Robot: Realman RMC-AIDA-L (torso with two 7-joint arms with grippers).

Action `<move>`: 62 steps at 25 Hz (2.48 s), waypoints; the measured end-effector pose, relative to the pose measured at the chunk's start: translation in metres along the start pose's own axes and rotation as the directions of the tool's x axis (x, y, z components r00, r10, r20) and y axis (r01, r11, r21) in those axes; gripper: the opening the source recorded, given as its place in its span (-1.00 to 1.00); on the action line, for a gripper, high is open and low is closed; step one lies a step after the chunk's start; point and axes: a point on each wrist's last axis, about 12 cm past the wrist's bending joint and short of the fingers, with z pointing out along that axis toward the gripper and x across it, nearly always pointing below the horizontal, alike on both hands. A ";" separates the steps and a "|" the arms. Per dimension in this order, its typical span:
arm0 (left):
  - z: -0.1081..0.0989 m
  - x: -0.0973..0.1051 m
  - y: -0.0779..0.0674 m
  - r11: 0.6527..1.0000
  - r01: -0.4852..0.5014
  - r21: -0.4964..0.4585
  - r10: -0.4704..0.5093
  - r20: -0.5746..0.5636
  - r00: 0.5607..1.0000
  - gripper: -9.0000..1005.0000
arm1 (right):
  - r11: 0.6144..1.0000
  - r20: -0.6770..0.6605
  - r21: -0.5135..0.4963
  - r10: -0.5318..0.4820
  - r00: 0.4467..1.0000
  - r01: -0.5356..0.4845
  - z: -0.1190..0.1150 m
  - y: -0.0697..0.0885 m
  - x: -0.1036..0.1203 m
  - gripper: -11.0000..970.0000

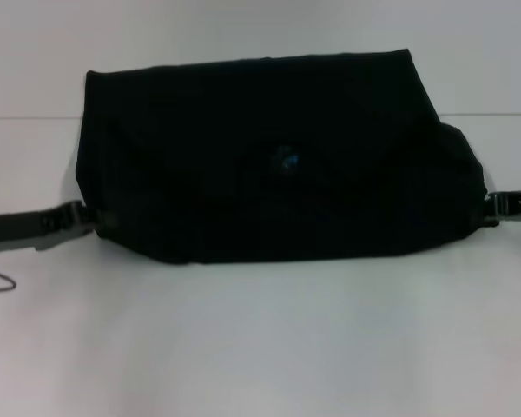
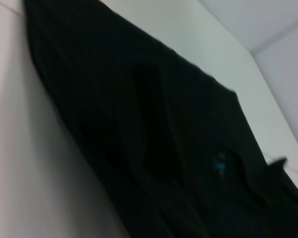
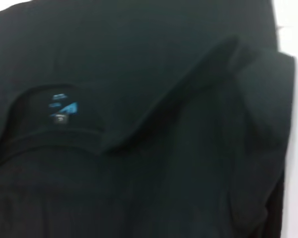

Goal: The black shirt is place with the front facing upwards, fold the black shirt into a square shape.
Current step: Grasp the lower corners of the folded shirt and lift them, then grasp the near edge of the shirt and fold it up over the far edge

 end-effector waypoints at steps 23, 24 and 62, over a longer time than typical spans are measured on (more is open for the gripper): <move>-0.092 0.070 0.002 0.984 0.042 0.175 0.018 -0.329 0.944 -0.88 | 0.949 -0.304 -0.261 0.093 0.948 -0.177 -0.082 -0.016 0.111 -0.84; -0.094 0.067 0.001 0.981 0.039 0.190 0.021 -0.299 0.954 -0.88 | 0.942 -0.282 -0.288 0.087 0.955 -0.171 -0.083 -0.014 0.109 -0.84; 0.009 -0.043 0.008 0.970 0.231 -0.079 -0.171 0.456 0.874 -0.88 | 0.980 0.451 -0.027 0.188 0.872 -0.197 0.034 0.013 -0.027 -0.84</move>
